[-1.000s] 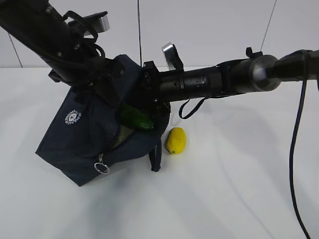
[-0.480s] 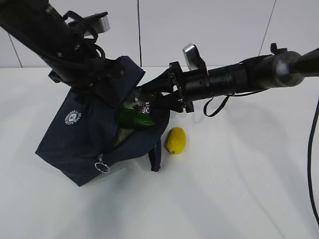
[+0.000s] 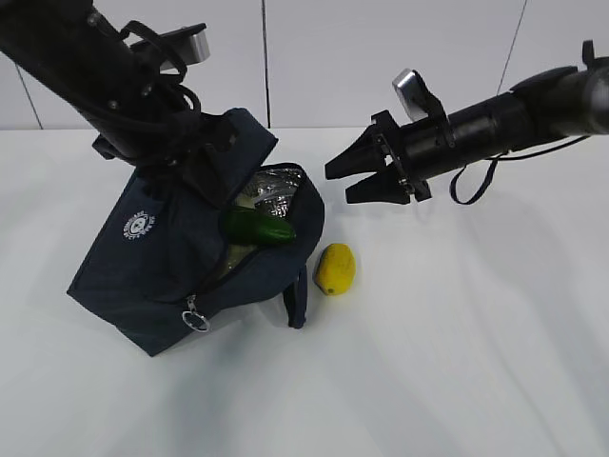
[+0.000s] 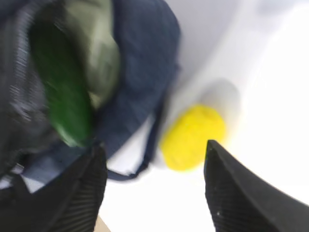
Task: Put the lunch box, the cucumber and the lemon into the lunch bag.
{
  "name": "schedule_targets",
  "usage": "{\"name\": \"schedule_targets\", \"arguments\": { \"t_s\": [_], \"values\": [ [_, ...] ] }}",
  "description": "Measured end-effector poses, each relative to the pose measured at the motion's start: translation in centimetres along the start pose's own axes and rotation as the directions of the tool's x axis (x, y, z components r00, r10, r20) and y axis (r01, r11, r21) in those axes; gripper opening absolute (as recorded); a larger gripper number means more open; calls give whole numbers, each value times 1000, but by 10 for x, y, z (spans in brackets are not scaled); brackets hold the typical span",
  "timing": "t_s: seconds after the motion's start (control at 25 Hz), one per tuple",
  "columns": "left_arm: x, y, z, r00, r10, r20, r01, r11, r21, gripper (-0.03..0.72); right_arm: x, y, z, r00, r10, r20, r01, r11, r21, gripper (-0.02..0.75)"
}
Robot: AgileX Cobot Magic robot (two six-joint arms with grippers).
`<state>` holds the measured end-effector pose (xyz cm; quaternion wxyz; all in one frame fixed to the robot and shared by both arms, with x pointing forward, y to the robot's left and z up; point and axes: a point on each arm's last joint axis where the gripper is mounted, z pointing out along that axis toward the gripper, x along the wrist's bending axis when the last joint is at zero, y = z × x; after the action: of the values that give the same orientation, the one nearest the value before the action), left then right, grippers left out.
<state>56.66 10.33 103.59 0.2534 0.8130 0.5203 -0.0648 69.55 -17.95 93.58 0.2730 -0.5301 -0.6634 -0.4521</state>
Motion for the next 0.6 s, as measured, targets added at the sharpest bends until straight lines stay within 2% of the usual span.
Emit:
{"name": "schedule_targets", "arguments": {
  "t_s": [0.16,0.32,0.6],
  "values": [
    [0,0,0,1000,0,0,0,1000,0,3,18,-5,-16,988,-63,140,49,994,102,482],
    [0,0,0,1000,0,0,0,1000,2,3,24,-14,-21,956,-92,279,33,978,207,482],
    [0,0,0,1000,0,1,0,1000,4,3,36,-32,12,895,-144,423,-16,936,353,482]
  ]
}}
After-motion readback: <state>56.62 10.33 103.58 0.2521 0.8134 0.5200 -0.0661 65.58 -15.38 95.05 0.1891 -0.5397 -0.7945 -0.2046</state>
